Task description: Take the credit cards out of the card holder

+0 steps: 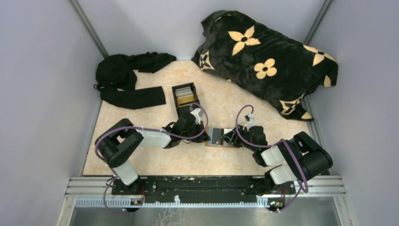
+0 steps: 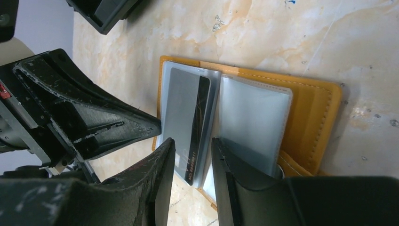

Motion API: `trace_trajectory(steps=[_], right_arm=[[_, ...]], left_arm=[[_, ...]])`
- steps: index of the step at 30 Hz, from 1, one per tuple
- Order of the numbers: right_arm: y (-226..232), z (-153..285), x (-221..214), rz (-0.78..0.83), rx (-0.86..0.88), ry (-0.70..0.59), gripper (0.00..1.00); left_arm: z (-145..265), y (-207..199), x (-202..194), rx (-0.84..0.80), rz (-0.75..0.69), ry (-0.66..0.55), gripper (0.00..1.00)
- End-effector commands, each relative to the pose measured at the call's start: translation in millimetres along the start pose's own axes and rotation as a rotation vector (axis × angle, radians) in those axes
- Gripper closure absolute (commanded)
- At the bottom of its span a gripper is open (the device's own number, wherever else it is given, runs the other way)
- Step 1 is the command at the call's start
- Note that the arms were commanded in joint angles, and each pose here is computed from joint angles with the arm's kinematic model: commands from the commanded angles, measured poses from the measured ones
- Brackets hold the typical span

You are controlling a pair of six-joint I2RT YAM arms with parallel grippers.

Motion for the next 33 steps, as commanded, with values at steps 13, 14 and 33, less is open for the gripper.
trace_trajectory(steps=[13, 14, 33], right_arm=[[1.0, -5.7, -6.6, -0.024, 0.095, 0.053, 1.0], [1.4, -5.1, -6.9, -0.024, 0.097, 0.055, 1.0], [17.1, 20.9, 49.1, 0.15, -0.076, -0.149, 1.0]], left_arm=[[-12.2, 11.5, -12.6, 0.024, 0.032, 0.081, 1.0], [-12.7, 13.3, -13.8, 0.027, 0.037, 0.087, 1.0], [-10.4, 25.9, -16.5, 0.052, 0.062, 0.08, 1.0]])
Point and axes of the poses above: each gripper's point midway between its finger pads, its own z axis back along the fingers, its own y axis along the line the jaws close on, x = y × z, the point moved 10 cm from there along z, back along the fingers, and after that the axes turned 13 degrees about -z, right-handed, at the moved point
